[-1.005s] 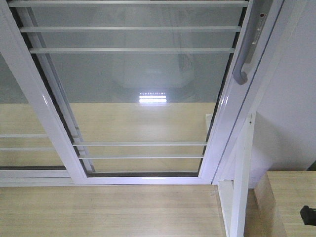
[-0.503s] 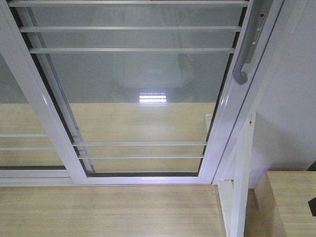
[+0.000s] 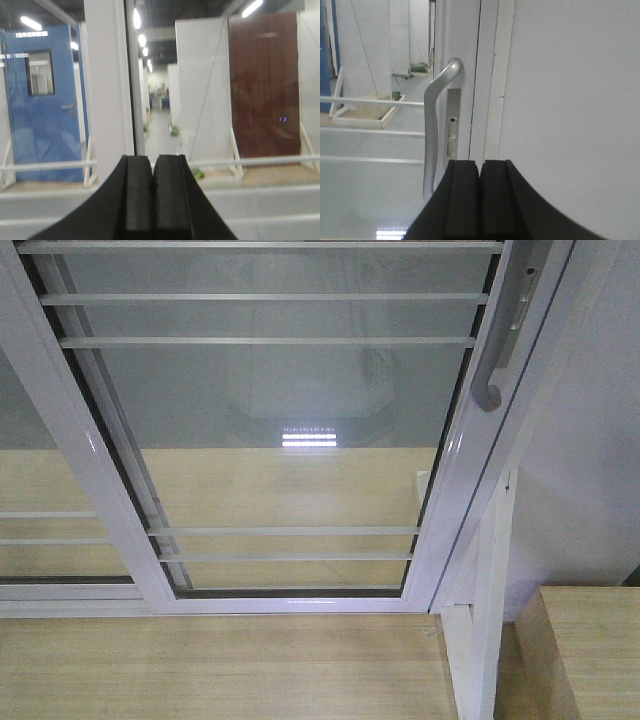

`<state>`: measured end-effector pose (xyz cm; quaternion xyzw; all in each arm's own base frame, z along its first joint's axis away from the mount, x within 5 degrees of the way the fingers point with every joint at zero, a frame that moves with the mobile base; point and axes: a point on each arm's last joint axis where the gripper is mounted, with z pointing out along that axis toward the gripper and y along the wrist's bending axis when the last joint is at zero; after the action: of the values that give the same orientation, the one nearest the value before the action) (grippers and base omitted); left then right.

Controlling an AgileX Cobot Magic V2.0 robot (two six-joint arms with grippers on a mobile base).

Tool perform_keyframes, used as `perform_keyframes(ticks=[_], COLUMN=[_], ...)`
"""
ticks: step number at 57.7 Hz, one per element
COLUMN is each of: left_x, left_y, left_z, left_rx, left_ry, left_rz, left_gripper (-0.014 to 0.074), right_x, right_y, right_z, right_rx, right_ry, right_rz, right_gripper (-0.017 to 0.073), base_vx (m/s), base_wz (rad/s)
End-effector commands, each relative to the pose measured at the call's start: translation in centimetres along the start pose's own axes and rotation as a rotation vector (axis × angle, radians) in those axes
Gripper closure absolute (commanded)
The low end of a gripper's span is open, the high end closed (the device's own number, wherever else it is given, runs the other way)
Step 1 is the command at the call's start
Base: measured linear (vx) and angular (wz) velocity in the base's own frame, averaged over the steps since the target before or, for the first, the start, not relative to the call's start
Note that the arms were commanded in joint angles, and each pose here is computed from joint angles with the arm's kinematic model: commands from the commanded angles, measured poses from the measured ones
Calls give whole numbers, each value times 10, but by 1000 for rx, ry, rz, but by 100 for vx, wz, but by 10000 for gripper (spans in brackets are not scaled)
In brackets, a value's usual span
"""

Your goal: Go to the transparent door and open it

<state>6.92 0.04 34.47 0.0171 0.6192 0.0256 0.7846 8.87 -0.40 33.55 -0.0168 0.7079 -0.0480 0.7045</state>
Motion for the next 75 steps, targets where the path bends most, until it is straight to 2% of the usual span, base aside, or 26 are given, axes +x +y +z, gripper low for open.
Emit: perform_keyframes(ticks=[1,13,18,25,33,35,41,45,51,54,60,75], left_x=[-3,32,42,50,52,52,54,54,54,54,54,55], left_y=[-1,-2,-2,-2,-2,-2,-2,-2,-2,-2,-2,-2], left_z=[21,51,56,59,60,60,59,59,59,59,59,59], left_rx=[11,12,10,9,9,9,8,7,7,7,7,6], left_ry=[23,296,376,434,449,452,470,472,471,471,472,487], left_rz=[1,-10,-9,-7,-7,-7,-6,-7,-7,-7,-7,-7], left_gripper=[599,594,582,542,456,431,321,262,212,204,205,205], right_x=[-12,12,20,27,33,35,41,44,43,40,39,37], right_y=[0,3,4,5,5,6,7,10,22,28,32,40], right_z=[20,58,68,77,84,86,93,100,112,118,136,194], right_rx=[-7,-25,-31,-36,-40,-39,-30,-41,-97,-127,-130,-133], right_ry=[-38,143,197,241,278,291,319,312,250,203,161,178], right_rz=[-22,-23,-29,-29,-29,-13,104,112,90,80,111,102], right_gripper=[567,559,526,424,258,221,141,130,131,131,137,137], base_vx=[0,0,0,0,0,0,0,0,0,0,0,0], base_wz=[0,0,0,0,0,0,0,0,0,0,0,0])
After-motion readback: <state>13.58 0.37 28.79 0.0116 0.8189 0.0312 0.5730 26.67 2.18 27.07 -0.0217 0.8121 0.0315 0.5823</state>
